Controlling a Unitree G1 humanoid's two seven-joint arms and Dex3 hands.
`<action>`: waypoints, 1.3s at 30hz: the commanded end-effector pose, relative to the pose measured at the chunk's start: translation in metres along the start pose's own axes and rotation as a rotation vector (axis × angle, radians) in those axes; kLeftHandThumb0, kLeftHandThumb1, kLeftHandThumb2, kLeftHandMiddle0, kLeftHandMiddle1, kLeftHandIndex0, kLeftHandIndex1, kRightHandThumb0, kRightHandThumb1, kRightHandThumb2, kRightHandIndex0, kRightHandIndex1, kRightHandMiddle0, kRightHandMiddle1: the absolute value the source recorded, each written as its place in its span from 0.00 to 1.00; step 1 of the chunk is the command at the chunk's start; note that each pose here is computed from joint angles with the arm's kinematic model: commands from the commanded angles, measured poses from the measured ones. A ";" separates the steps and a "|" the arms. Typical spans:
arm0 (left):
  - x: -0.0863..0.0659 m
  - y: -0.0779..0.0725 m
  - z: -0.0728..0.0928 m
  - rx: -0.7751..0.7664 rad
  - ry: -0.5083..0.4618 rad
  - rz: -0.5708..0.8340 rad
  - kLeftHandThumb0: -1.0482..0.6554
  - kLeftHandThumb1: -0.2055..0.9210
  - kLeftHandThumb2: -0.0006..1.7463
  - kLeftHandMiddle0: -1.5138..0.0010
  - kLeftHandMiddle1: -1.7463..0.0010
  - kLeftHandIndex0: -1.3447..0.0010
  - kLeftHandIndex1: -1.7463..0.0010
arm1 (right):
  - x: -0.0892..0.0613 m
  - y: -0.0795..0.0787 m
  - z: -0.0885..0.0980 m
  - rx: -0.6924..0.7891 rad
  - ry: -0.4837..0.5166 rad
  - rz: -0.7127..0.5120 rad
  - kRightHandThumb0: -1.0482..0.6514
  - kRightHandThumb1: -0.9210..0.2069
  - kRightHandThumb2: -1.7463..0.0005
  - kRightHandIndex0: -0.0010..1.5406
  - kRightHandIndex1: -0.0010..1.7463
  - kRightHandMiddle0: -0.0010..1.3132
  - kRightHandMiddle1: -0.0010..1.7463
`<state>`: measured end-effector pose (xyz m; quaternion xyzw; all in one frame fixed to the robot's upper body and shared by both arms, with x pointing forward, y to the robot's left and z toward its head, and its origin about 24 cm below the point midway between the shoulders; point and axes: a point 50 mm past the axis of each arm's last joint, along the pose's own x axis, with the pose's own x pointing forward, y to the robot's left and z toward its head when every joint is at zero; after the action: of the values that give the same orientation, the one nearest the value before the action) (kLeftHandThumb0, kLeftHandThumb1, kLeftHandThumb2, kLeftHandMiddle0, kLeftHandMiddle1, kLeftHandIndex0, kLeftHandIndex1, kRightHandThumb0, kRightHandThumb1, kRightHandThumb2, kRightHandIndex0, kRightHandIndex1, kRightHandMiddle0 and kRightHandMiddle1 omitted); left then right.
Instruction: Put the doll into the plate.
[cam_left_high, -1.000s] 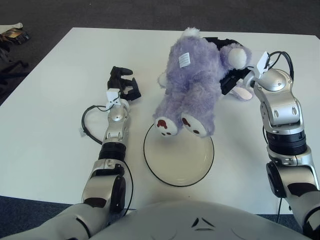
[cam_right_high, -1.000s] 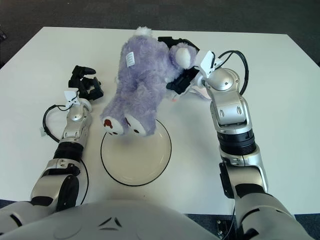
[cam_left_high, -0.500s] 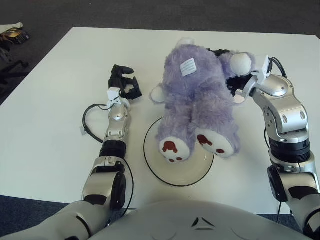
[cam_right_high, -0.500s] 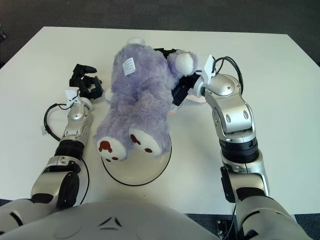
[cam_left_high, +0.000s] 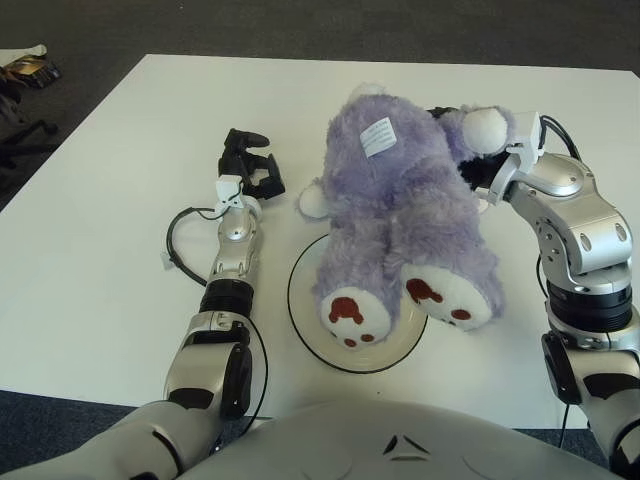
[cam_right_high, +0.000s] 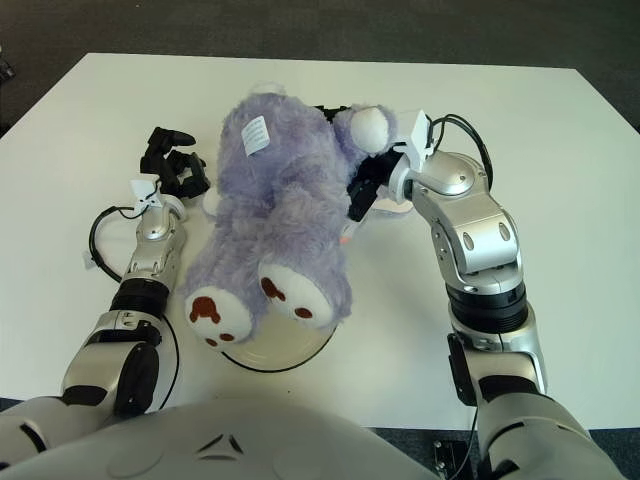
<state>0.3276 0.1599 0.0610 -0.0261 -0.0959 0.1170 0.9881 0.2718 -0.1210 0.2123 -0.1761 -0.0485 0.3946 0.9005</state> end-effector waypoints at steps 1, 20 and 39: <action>-0.004 0.002 -0.006 0.013 0.013 -0.003 0.61 0.39 0.81 0.63 0.00 0.59 0.00 | -0.002 0.003 0.002 -0.006 0.014 0.029 0.95 0.74 0.09 0.52 1.00 0.79 1.00; -0.017 -0.007 0.047 0.325 -0.468 -0.265 0.61 0.48 0.73 0.61 0.00 0.66 0.07 | 0.001 -0.002 -0.003 0.000 0.069 0.016 0.95 0.74 0.09 0.52 1.00 0.78 1.00; -0.031 -0.005 0.068 0.355 -0.710 -0.411 0.37 0.28 0.64 1.00 0.40 0.97 0.25 | 0.014 -0.013 -0.017 0.091 0.154 0.026 0.94 0.72 0.10 0.51 1.00 0.75 1.00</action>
<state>0.2890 0.1486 0.1170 0.1984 -0.3934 -0.0551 0.8960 0.2899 -0.1227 0.1996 -0.1744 0.0334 0.3928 0.9023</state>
